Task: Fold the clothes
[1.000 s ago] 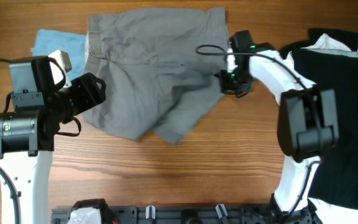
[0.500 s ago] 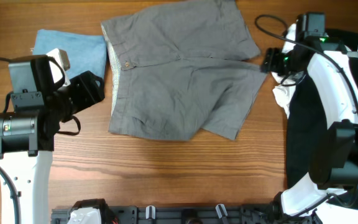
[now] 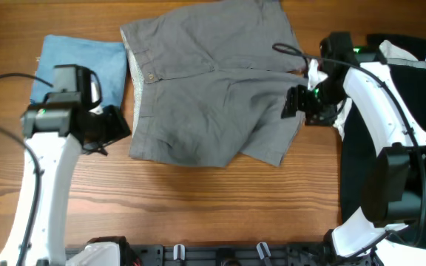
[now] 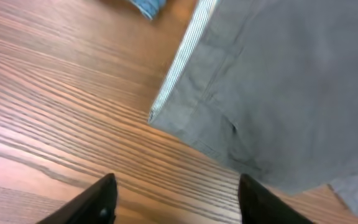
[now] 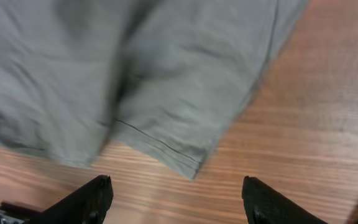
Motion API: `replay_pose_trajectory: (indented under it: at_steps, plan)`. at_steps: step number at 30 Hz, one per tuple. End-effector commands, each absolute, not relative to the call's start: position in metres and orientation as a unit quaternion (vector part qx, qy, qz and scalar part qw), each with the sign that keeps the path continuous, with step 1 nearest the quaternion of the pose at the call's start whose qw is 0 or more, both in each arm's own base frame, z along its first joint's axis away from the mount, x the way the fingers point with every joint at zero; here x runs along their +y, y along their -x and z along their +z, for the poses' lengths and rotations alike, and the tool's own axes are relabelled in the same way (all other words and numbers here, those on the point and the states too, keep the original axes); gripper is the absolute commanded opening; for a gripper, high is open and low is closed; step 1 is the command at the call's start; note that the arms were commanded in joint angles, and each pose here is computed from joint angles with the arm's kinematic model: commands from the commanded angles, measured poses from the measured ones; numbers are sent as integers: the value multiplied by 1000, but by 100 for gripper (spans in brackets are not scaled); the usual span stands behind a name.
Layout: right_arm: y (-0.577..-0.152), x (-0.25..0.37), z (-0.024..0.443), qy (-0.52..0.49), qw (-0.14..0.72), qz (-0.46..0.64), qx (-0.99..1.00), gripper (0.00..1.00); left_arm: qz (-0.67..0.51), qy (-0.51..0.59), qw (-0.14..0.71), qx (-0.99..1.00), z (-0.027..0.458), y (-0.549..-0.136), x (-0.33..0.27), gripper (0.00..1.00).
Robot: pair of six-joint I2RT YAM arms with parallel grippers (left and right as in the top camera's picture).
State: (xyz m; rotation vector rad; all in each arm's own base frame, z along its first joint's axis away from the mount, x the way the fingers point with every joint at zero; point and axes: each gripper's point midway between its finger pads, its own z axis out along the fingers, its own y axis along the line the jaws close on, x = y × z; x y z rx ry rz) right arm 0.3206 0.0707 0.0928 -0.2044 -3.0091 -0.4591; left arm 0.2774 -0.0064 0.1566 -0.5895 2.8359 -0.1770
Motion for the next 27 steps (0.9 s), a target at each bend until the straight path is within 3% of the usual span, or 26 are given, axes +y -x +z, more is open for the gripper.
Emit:
replay_pose_trajectory:
  at_steps: [1,8,18,20,22,24,25,27]
  plan:
    - [-284,84,70,80,108,-179,-975,71,-59,180,117,975,148,-285,-16,66]
    - [-228,98,23,102,179,-186,-961,64,-68,146,139,977,151,-296,-35,71]
    - [-230,103,-2,128,153,-205,-958,68,-70,143,147,976,152,-300,-37,71]
    - [-234,104,-7,133,140,-206,-959,56,-70,143,148,976,153,-300,-37,71]
    - [-240,105,-8,131,128,-208,-961,29,-70,143,148,976,153,-300,-37,71]
    - [-246,101,-7,130,115,-201,-964,11,-70,143,148,976,153,-300,-37,71]
    - [-248,99,-5,131,112,-197,-965,5,-70,143,148,976,153,-300,-37,71]
    - [-251,92,3,136,109,-185,-967,4,-70,143,148,976,153,-300,-37,72]
